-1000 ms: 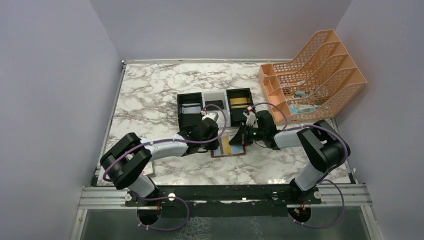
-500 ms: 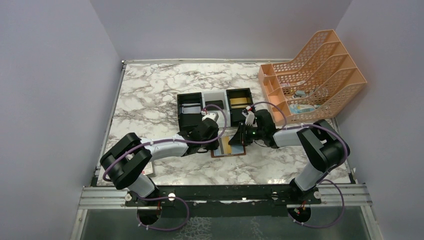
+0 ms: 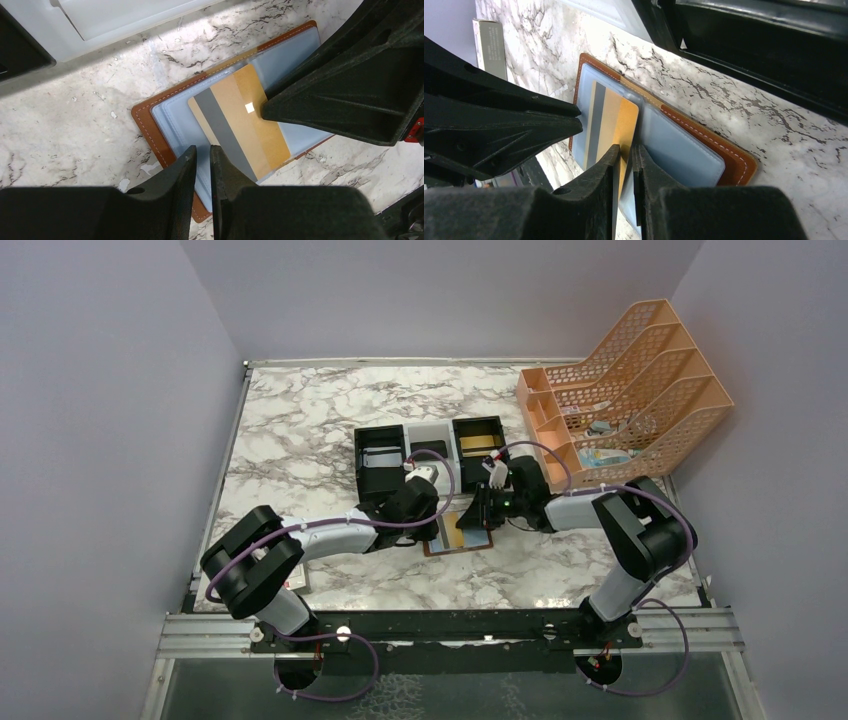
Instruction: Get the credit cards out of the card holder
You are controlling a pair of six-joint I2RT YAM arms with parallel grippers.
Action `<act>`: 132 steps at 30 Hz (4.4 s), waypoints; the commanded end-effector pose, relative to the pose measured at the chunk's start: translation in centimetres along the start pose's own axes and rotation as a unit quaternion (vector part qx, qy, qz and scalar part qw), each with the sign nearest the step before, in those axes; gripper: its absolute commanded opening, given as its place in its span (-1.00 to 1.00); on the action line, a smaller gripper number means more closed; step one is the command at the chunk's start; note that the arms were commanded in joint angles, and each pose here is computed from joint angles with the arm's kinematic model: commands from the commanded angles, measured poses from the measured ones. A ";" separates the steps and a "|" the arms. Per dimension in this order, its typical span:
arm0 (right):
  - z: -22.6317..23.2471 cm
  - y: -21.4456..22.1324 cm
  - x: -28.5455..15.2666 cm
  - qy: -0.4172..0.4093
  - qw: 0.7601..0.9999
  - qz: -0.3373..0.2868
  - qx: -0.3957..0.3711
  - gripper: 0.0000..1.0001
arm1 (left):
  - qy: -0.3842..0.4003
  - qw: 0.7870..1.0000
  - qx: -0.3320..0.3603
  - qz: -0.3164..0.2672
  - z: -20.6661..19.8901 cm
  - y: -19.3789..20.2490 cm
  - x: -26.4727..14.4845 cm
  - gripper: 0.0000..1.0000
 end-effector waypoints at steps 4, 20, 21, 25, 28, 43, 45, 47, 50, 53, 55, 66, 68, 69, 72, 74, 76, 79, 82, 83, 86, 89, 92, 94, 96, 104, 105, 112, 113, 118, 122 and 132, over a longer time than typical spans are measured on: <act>-0.9 0.9 0.5 0.026 0.999 0.019 -0.004 -0.60 | -0.021 1.000 0.008 0.011 0.5 0.5 0.1 -0.62; -0.8 -0.2 -0.5 0.115 0.993 -0.003 -0.029 -0.98 | -0.042 0.999 0.008 -0.004 1.0 0.1 0.0 -0.67; -0.6 -0.4 -0.6 0.112 0.993 -0.006 -0.030 -0.98 | -0.043 0.999 0.009 -0.004 1.0 0.1 0.0 -0.67; -0.6 -0.5 -0.9 0.109 0.994 -0.010 -0.029 -0.98 | -0.042 0.999 0.010 -0.007 0.9 -0.1 -0.2 -0.67; -0.5 -0.5 -0.8 0.105 0.994 -0.009 -0.028 -0.98 | -0.039 0.999 0.009 -0.010 0.7 -0.3 -0.3 -0.66; 0.3 -0.8 -0.8 0.077 0.996 -0.013 -0.032 -0.98 | 0.101 0.993 -0.012 -0.051 -4.3 -1.2 -2.8 -0.22; 0.4 -0.8 -0.8 0.075 0.997 -0.012 -0.034 -0.98 | 0.124 0.991 -0.017 -0.052 -4.7 -1.0 -2.6 -0.18; 0.4 -0.8 -0.8 0.073 0.997 -0.012 -0.035 -0.98 | 0.124 0.991 -0.018 -0.046 -4.6 -0.6 -2.0 -0.17; 0.5 -0.8 -0.9 0.072 0.997 -0.012 -0.035 -0.98 | 0.094 0.995 -0.011 -0.029 -4.0 -0.1 -0.8 -0.30; 0.4 -0.7 -1.0 0.076 0.996 -0.010 -0.037 -0.98 | 0.050 0.998 -0.004 -0.027 -2.9 0.0 -0.4 -0.53; 0.3 -0.7 -1.1 0.081 0.996 -0.009 -0.040 -0.98 | 0.034 0.999 -0.004 -0.036 -2.2 -0.2 -0.6 -0.54; 1.0 -1.0 -1.1 0.055 0.998 -0.015 -0.042 -0.97 | 0.014 1.000 0.015 -0.007 -1.6 0.8 0.8 -0.60; 1.0 -0.9 -1.1 0.055 0.998 -0.014 -0.041 -0.96 | -0.002 1.000 0.017 0.000 -1.2 1.0 1.2 -0.66; 1.1 -1.0 -1.2 0.056 0.997 -0.016 -0.041 -0.96 | -0.008 1.000 0.017 0.001 -1.1 1.1 1.3 -0.69; 1.3 -1.1 -1.2 0.048 0.998 -0.022 -0.039 -0.94 | -0.021 1.000 0.019 0.001 -0.6 1.1 1.4 -0.74; 1.7 -1.0 -1.0 0.029 0.999 -0.021 -0.036 -0.90 | -0.024 1.000 0.020 0.000 -0.5 1.1 1.3 -0.78; 2.0 -0.9 -0.7 0.007 0.999 -0.017 -0.032 -0.86 | -0.024 1.000 0.019 0.000 -0.5 1.1 1.2 -0.79; 2.1 -0.5 -0.3 -0.009 1.000 -0.012 -0.020 -0.79 | -0.022 1.000 0.020 0.002 -0.5 1.2 1.2 -0.80; 2.1 -0.3 0.0 -0.021 1.000 -0.006 -0.016 -0.75 | -0.023 0.999 0.022 0.005 -0.4 1.3 1.3 -0.82; 2.2 -0.2 0.1 -0.027 0.999 -0.002 -0.017 -0.74 | -0.023 0.999 0.022 0.005 -0.5 1.3 1.3 -0.82; 2.2 0.1 0.4 -0.037 0.999 0.006 -0.017 -0.73 | -0.022 1.000 0.021 0.005 -0.5 1.3 1.3 -0.82; 2.5 0.2 0.4 -0.053 0.998 0.010 -0.021 -0.72 | -0.023 0.999 0.021 0.006 -0.5 1.3 1.4 -0.82; 3.1 0.6 0.3 -0.085 0.996 0.023 -0.035 -0.71 | -0.023 0.999 0.022 0.006 -0.6 1.3 1.4 -0.83; 3.3 1.0 0.2 -0.102 0.993 0.032 -0.046 -0.70 | -0.023 0.999 0.021 0.006 -0.5 1.3 1.4 -0.83; 3.3 1.2 0.1 -0.103 0.993 0.036 -0.051 -0.68 | -0.024 0.999 0.021 0.006 -0.5 1.3 1.4 -0.83; 2.8 0.9 0.0 -0.075 0.996 0.029 -0.045 -0.67 | -0.026 0.999 0.021 0.005 -0.5 1.2 1.2 -0.84; 2.7 0.7 -0.1 -0.069 0.996 0.026 -0.042 -0.68 | -0.026 0.999 0.021 0.004 -0.5 1.2 1.2 -0.84; 2.1 -0.1 -1.0 -0.033 0.999 -0.002 -0.029 -0.98 | -0.030 0.999 0.022 -0.004 -0.3 1.0 0.9 -0.85; 2.0 -0.2 -1.2 -0.027 0.999 -0.004 -0.028 -0.98 | -0.031 0.999 0.023 -0.003 -0.2 1.0 0.9 -0.85; 1.2 -0.6 -2.2 0.008 0.999 -0.019 -0.027 -0.98 | -0.031 0.999 0.024 -0.003 -0.2 1.0 0.9 -0.86; 0.9 -1.1 -3.0 0.035 0.998 -0.033 -0.035 -0.98 | -0.030 0.999 0.024 -0.006 -0.2 0.9 0.8 -0.86; 1.3 -2.8 -5.5 0.090 0.991 -0.071 -0.074 -0.98 | -0.001 0.999 0.021 -0.028 -0.9 0.1 -0.7 -0.85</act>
Point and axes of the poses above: each gripper's point midway between its finger pads, its own x axis out along the fingers, its own z axis along the line the jaws close on, y = z × x, the point moved 4 cm from there along -x, back along the fingers, and after that the axes turned 13 degrees about -x, right-handed, at the moved point
